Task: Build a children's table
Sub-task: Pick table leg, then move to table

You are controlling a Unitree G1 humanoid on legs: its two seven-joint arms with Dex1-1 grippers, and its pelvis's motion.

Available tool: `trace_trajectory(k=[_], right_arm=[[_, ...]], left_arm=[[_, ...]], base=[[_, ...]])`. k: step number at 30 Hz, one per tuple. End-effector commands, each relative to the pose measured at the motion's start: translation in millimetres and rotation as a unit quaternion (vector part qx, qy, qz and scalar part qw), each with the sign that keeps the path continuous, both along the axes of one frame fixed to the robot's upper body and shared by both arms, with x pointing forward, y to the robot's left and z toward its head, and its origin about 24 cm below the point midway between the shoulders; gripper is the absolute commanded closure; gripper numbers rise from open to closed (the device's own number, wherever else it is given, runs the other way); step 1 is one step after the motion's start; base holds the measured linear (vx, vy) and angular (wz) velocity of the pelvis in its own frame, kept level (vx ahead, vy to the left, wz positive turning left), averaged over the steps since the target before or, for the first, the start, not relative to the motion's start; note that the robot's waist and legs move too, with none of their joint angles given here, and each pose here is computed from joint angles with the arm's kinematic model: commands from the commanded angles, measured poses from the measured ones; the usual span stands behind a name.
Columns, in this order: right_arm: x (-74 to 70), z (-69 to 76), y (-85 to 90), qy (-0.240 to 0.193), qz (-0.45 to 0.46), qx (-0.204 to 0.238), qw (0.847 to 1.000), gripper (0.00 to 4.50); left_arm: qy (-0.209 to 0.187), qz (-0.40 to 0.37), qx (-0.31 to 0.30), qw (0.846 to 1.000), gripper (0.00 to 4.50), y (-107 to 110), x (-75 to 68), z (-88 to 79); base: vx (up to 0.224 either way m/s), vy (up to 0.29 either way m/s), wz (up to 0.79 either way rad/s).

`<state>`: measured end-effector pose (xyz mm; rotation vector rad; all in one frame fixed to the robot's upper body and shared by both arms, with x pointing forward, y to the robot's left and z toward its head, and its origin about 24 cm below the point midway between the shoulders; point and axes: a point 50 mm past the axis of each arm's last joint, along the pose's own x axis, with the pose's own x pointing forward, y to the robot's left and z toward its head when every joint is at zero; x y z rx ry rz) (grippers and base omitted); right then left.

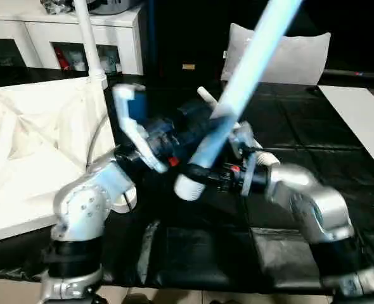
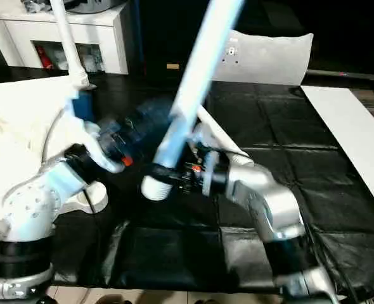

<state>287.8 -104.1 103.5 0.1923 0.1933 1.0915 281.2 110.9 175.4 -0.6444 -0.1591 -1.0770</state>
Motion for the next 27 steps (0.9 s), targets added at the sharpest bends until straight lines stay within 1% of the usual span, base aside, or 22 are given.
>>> trace_trajectory(k=[1,2,3,4,7,8,9,10,11,12,13,14,15,17,18,19,21,22,23,27], right_arm=[[-1.1,11.9,-11.7,-0.028,-0.069,-0.003,0.997,2.61],[-1.8,11.8,-12.5,-0.028,-0.072,-0.004,0.997,2.61],[-5.6,11.5,-17.7,-0.036,-0.101,-0.020,0.994,2.61],[-7.1,11.0,-20.2,-0.039,-0.121,-0.029,0.991,2.61],[-9.0,10.4,-23.7,-0.043,-0.149,-0.041,0.987,2.61],[-10.9,9.0,-26.6,-0.047,-0.192,-0.052,0.979,2.61],[-12.3,7.7,-29.0,-0.050,-0.229,-0.061,0.970,2.61],[-13.5,6.6,-32.0,-0.059,-0.270,-0.073,0.958,2.61],[-13.7,6.2,-32.4,-0.060,-0.274,-0.075,0.957,2.61],[-15.5,3.4,-36.3,-0.068,-0.309,-0.088,0.945,2.61],[-17.4,1.4,-38.8,-0.074,-0.331,-0.098,0.936,2.61],[-17.8,0.8,-39.1,-0.074,-0.332,-0.099,0.935,2.61],[-26.0,-9.7,-46.2,-0.061,-0.356,-0.099,0.927,2.61],[-26.9,-10.7,-46.9,-0.059,-0.359,-0.098,0.926,2.61],[-34.3,-17.8,-49.2,-0.037,-0.367,-0.088,0.925,2.61],[-37.1,-20.6,-47.7,-0.022,-0.363,-0.077,0.928,2.61],[-40.2,-23.8,-45.0,-0.012,-0.357,-0.074,0.931,2.61],[-41.5,-26.1,-43.2,-0.004,-0.355,-0.072,0.932,2.61],[-42.0,-29.0,-40.7,0.009,-0.360,-0.062,0.931,2.61],[-43.7,-32.6,-36.4,0.023,-0.351,-0.050,0.935,2.61]], left_arm=[[0.016,0.083,0.071,0.994,0.00,17,1.2,-11.4],[0.016,0.090,0.077,0.993,0.00,18,1.1,-12.4],[0.020,0.138,0.117,0.983,0.00,29,-0.5,-19.2],[0.018,0.165,0.136,0.977,0.00,36,-1.6,-22.0],[0.015,0.200,0.161,0.966,0.00,43,-3.3,-25.4],[0.019,0.244,0.192,0.950,0.00,50,-5.4,-32.2],[0.035,0.277,0.211,0.937,0.00,54,-7.0,-38.8],[0.047,0.319,0.237,0.917,0.00,58,-9.0,-46.4],[0.048,0.324,0.239,0.914,0.00,59,-9.2,-47.3],[0.061,0.365,0.257,0.893,0.00,62,-11.5,-54.7],[0.067,0.393,0.268,0.877,0.00,64,-13.5,-59.5],[0.067,0.395,0.269,0.876,0.00,64,-13.8,-59.9],[0.067,0.435,0.292,0.849,0.00,64,-18.1,-68.0],[0.067,0.438,0.295,0.847,0.00,64,-18.5,-68.8],[0.069,0.444,0.307,0.839,0.00,61,-21.3,-75.6],[0.070,0.438,0.310,0.841,0.00,59,-22.4,-80.5],[0.071,0.432,0.319,0.841,0.00,55,-23.9,-88.3],[0.075,0.431,0.328,0.837,0.00,54,-25.1,-95.5],[0.080,0.426,0.343,0.833,0.00,51,-27.9,-106.2],[0.086,0.430,0.343,0.831,0.00,51,-28.6,-109.1]], base=[[0.000,0.000,0.00],[0.000,0.000,0.00],[0.000,0.000,0.00],[0.000,0.000,0.00],[0.000,0.000,0.00],[0.000,0.000,0.00],[0.000,0.000,0.00],[0.000,0.000,0.00],[0.000,0.000,0.00],[0.000,0.000,0.00],[0.000,0.000,0.00],[0.000,0.000,0.00],[0.000,0.000,0.00],[0.000,0.000,0.00],[0.000,0.000,0.00],[0.000,0.000,0.00],[0.000,0.000,0.00],[-0.007,0.093,0.01],[-0.013,0.129,0.03],[-0.022,0.143,0.04]])
